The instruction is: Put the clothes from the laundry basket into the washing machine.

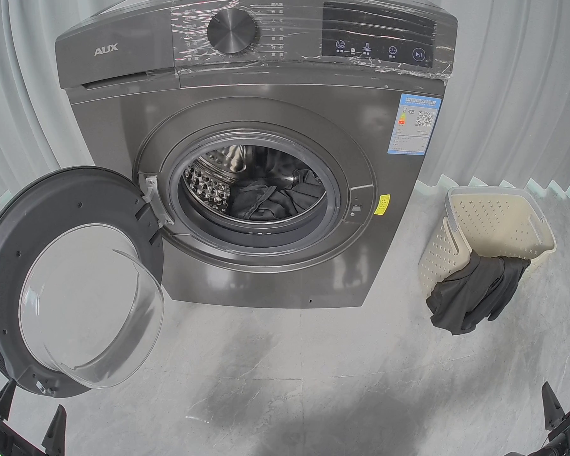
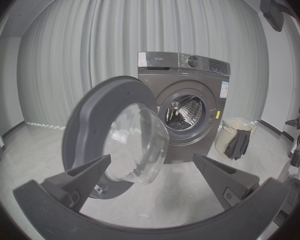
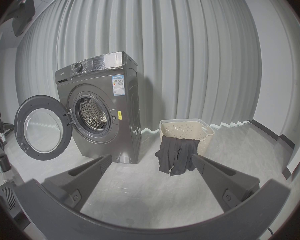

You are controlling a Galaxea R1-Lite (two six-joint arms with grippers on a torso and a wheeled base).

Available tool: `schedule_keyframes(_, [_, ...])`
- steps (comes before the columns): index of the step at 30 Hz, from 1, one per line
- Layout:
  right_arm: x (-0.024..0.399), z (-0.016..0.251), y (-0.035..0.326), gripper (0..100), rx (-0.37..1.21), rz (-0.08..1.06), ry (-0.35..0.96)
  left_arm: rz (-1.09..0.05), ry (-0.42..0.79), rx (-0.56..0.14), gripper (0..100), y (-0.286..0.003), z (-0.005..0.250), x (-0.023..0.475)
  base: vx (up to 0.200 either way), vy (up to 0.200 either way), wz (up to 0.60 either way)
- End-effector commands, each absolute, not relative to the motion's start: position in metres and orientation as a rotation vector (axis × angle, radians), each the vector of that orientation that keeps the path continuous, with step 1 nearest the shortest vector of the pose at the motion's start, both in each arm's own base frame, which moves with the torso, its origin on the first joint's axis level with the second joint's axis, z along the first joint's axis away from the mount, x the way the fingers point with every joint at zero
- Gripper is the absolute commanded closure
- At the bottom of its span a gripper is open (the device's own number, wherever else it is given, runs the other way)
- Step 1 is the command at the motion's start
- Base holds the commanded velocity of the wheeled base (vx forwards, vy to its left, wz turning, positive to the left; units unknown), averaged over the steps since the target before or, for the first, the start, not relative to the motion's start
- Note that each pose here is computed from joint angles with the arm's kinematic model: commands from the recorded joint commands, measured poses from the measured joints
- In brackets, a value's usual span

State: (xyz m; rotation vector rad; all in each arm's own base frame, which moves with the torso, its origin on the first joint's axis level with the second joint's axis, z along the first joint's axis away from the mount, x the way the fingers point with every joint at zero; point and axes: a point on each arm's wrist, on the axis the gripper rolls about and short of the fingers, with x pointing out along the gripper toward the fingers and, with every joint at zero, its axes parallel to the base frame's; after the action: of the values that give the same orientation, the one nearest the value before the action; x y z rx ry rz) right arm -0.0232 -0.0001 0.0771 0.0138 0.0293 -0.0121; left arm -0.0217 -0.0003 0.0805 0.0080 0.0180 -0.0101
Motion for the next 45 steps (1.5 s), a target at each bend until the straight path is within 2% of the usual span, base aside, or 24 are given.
schedule_keyframes(1, [-0.0234,0.0755,-0.0001,0,0.012,-0.015,0.026,-0.037,0.021,0.003,0,-0.0007,0.0759,-0.0232,0.0,0.0,0.0])
schedule_keyframes(8, [-0.0234,0.0754,-0.0001,0,0.014,-0.017,0.027,-0.034,0.012,-0.008,0,-0.0007,0.0758,-0.0235,0.0,0.0,0.0])
schedule_keyframes(29, [-0.0234,0.0755,-0.0001,0,0.008,-0.015,0.026,-0.028,0.011,-0.011,0,-0.0006,0.076,-0.0235,0.0,-0.2,0.0])
schedule_keyframes(35, [-0.0234,0.0755,-0.0001,0,0.008,-0.015,0.026,-0.028,0.009,-0.005,0,-0.0006,0.0759,-0.0234,0.0,0.0,0.0])
schedule_keyframes(45, [-0.0234,0.0755,-0.0001,0,0.008,-0.015,0.026,-0.028,0.009,-0.006,0,-0.0006,0.0759,-0.0234,0.0,-0.2,0.0])
